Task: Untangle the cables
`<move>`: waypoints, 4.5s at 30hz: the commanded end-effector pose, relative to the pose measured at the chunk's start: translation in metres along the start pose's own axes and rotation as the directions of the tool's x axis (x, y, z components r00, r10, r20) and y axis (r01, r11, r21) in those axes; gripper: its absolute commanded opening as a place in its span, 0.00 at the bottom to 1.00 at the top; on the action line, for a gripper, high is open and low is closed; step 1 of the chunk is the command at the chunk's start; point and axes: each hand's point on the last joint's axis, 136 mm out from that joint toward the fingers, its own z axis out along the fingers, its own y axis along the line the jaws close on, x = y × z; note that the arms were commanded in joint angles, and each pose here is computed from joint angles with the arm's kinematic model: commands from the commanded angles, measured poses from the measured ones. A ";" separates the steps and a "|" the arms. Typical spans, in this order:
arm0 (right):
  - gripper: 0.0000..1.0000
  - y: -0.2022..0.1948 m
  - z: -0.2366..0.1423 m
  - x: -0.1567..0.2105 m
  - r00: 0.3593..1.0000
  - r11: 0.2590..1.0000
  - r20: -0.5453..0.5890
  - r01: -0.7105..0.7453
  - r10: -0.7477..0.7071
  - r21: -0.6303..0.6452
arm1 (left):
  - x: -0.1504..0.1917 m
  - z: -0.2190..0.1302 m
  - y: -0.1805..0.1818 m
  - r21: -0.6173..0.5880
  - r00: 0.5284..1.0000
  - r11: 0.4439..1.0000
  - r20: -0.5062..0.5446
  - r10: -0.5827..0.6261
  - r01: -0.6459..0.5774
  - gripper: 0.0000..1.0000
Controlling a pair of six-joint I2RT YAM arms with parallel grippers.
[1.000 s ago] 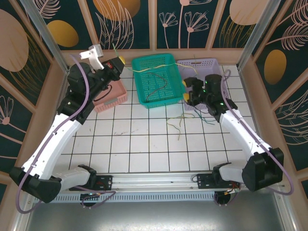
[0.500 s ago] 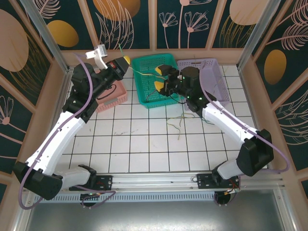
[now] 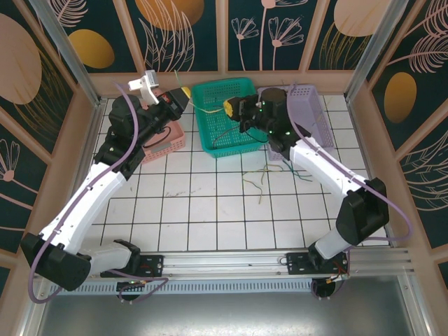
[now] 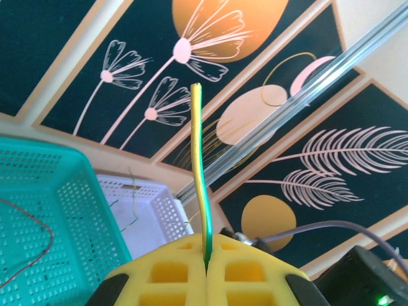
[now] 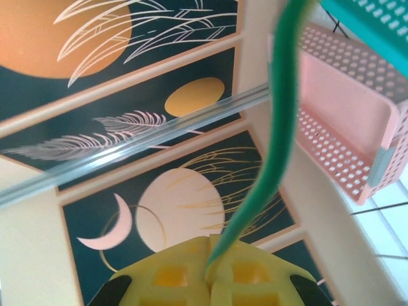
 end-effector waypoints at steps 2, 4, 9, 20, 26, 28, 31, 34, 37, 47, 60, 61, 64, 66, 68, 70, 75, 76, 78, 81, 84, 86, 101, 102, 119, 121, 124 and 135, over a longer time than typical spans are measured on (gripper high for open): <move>0.00 -0.017 -0.012 -0.003 0.971 0.962 -0.088 0.234 -0.223 0.140 | -0.012 0.012 0.010 -0.059 1.000 0.998 -0.008 0.013 -0.013 0.00; 0.00 -0.032 -0.015 0.001 0.941 0.925 -0.158 0.326 -0.298 0.195 | -0.014 0.022 0.017 -0.076 1.000 0.997 -0.023 0.005 -0.007 0.00; 0.00 -0.052 -0.032 -0.001 0.870 0.839 -0.219 0.487 -0.441 0.243 | -0.013 0.038 0.026 -0.085 0.999 0.996 -0.041 0.000 -0.003 0.00; 0.15 -0.040 -0.042 -0.066 0.918 0.898 -0.069 0.396 -0.390 0.191 | 0.040 0.044 -0.008 0.167 0.969 0.977 -0.232 -0.089 0.130 0.00; 0.22 -0.049 -0.037 -0.090 0.938 0.918 -0.030 0.344 -0.345 0.198 | 0.053 0.036 -0.019 0.207 0.958 0.966 -0.269 -0.097 0.155 0.00; 0.22 -0.053 -0.033 -0.093 0.941 0.918 -0.031 0.337 -0.338 0.208 | 0.053 0.034 -0.019 0.202 0.959 0.967 -0.266 -0.098 0.155 0.00; 0.27 -0.059 -0.035 -0.100 0.942 0.914 -0.010 0.327 -0.335 0.240 | 0.052 0.033 -0.017 0.185 0.961 0.973 -0.263 -0.089 0.141 0.00; 0.33 -0.067 -0.042 -0.109 0.945 0.913 0.013 0.311 -0.326 0.264 | 0.049 0.032 -0.015 0.166 0.965 0.978 -0.251 -0.079 0.123 0.00; 0.33 -0.070 -0.050 -0.119 0.948 0.917 0.040 0.293 -0.315 0.271 | 0.050 0.032 -0.014 0.163 0.964 0.979 -0.254 -0.078 0.122 0.00; 0.00 -0.075 -0.061 -0.117 0.907 0.854 -0.001 0.396 -0.420 0.336 | 0.046 0.043 0.007 0.058 0.972 0.996 -0.229 -0.052 0.067 0.00; 0.00 -0.116 -0.110 -0.122 0.771 0.614 -0.077 0.560 -0.632 0.556 | 0.059 0.129 0.023 0.146 0.934 0.976 -0.343 -0.103 0.161 0.00; 0.00 -0.109 -0.119 -0.136 0.778 0.626 -0.028 0.526 -0.628 0.575 | 0.066 0.136 0.022 0.159 0.924 0.971 -0.367 -0.108 0.177 0.00; 0.00 -0.086 -0.148 -0.182 0.781 0.661 0.147 0.393 -0.607 0.639 | 0.083 0.154 0.017 0.162 0.897 0.964 -0.423 -0.125 0.211 0.31; 0.00 -0.075 -0.167 -0.214 0.789 0.714 0.272 0.278 -0.552 0.643 | 0.088 0.160 0.015 0.144 0.892 0.969 -0.434 -0.122 0.202 0.47; 0.00 -0.062 -0.185 -0.244 0.787 0.789 0.400 0.170 -0.469 0.591 | 0.091 0.163 0.016 0.124 0.885 0.971 -0.446 -0.132 0.207 0.56; 0.00 -0.053 -0.199 -0.270 0.766 0.836 0.502 0.083 -0.401 0.542 | 0.090 0.161 0.017 0.111 0.886 0.974 -0.444 -0.131 0.200 0.61; 0.00 -0.028 -0.223 -0.322 0.634 0.837 0.650 -0.008 -0.419 0.547 | 0.081 0.146 0.022 0.039 0.907 0.993 -0.413 -0.088 0.115 0.70; 0.00 -0.023 -0.228 -0.331 0.595 0.827 0.671 -0.021 -0.441 0.562 | 0.081 0.141 0.027 0.013 0.909 0.995 -0.409 -0.082 0.096 0.73; 0.00 -0.016 -0.233 -0.346 0.538 0.802 0.688 -0.035 -0.488 0.596 | 0.080 0.134 0.032 -0.019 0.913 0.997 -0.401 -0.073 0.071 0.74; 0.00 -0.022 -0.231 -0.366 0.477 0.725 0.662 -0.072 -0.578 0.685 | 0.081 0.122 0.033 -0.032 0.916 0.997 -0.394 -0.081 0.074 0.74; 0.00 -0.038 -0.223 -0.379 0.427 0.597 0.583 -0.118 -0.691 0.794 | 0.087 0.116 0.036 -0.036 0.911 0.995 -0.399 -0.104 0.098 0.72; 0.00 -0.056 -0.217 -0.382 0.400 0.484 0.503 -0.157 -0.766 0.861 | 0.082 0.106 0.028 -0.024 0.916 0.994 -0.386 -0.106 0.104 0.72; 0.00 -0.186 -0.136 -0.360 0.604 -0.051 -0.136 0.156 -0.785 0.986 | 0.089 0.097 0.029 -0.023 0.909 0.992 -0.399 -0.124 0.125 0.66; 0.00 -0.191 -0.132 -0.358 0.615 -0.061 -0.171 0.196 -0.769 0.979 | 0.089 0.097 0.029 -0.023 0.909 0.992 -0.398 -0.125 0.126 0.66; 0.27 -0.212 -0.120 -0.361 0.748 0.065 -0.261 0.375 -0.610 0.925 | 0.090 0.093 0.027 -0.011 0.908 0.991 -0.399 -0.127 0.134 0.63; 0.39 -0.195 -0.119 -0.360 0.734 0.078 -0.250 0.380 -0.631 0.922 | 0.091 0.092 0.028 -0.012 0.908 0.991 -0.398 -0.128 0.135 0.63; 0.47 -0.175 -0.122 -0.359 0.722 0.089 -0.234 0.379 -0.651 0.921 | 0.091 0.091 0.028 -0.011 0.909 0.990 -0.396 -0.130 0.137 0.63; 0.58 -0.137 -0.135 -0.361 0.722 0.142 -0.182 0.364 -0.667 0.921 | 0.093 0.094 0.029 -0.006 0.907 0.990 -0.400 -0.134 0.144 0.63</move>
